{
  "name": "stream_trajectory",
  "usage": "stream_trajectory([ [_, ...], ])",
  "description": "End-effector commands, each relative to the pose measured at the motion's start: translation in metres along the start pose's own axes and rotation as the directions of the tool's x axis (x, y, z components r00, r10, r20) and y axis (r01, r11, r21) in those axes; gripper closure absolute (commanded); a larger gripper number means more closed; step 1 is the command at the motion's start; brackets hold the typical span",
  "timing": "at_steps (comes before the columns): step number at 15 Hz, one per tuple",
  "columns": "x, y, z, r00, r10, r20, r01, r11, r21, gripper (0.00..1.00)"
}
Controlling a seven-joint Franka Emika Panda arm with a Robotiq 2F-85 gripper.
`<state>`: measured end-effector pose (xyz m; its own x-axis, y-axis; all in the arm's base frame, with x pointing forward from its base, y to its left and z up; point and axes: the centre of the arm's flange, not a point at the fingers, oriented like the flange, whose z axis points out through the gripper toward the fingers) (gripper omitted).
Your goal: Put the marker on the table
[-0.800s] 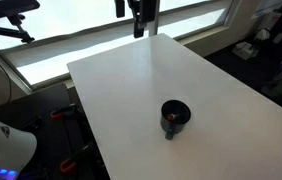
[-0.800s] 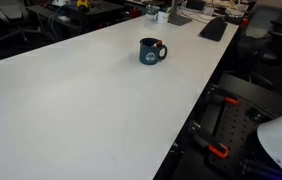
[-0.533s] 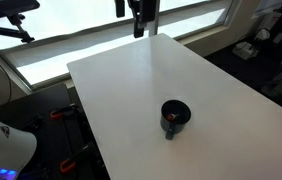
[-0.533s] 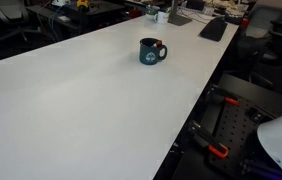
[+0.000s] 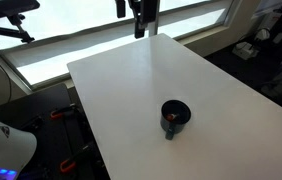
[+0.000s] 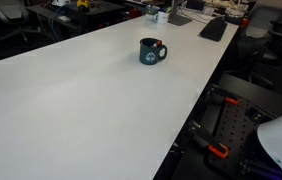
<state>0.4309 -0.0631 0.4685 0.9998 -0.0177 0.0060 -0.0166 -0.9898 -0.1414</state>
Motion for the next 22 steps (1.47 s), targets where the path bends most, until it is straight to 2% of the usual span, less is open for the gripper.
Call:
stream_trajectory([
  [1,0.02,0.013,0.01,1.0,0.02,-0.014,-0.021,0.999,-0.032,0.0],
  [4,0.048,0.035,0.017,0.999,0.036,0.016,-0.035,0.998,-0.06,0.0],
  [8,0.096,0.073,0.031,0.992,0.037,0.12,-0.021,0.991,-0.134,0.0],
  [11,0.121,0.106,0.059,0.967,0.044,0.25,0.005,0.982,-0.189,0.0],
  [13,0.131,0.126,0.086,0.943,0.025,0.331,0.037,0.983,-0.181,0.0],
  [14,0.134,0.135,0.1,0.933,0.004,0.361,0.054,0.987,-0.15,0.0],
  [15,0.109,0.118,0.09,0.955,0.032,0.295,0.018,0.986,-0.167,0.0],
  [18,0.121,0.135,0.118,0.938,0.02,0.345,0.036,0.987,-0.155,0.0],
  [20,0.124,0.135,0.117,0.937,0.019,0.348,0.037,0.987,-0.155,0.0],
  [22,0.128,0.125,0.117,0.945,-0.028,0.325,0.096,0.977,-0.192,0.0],
])
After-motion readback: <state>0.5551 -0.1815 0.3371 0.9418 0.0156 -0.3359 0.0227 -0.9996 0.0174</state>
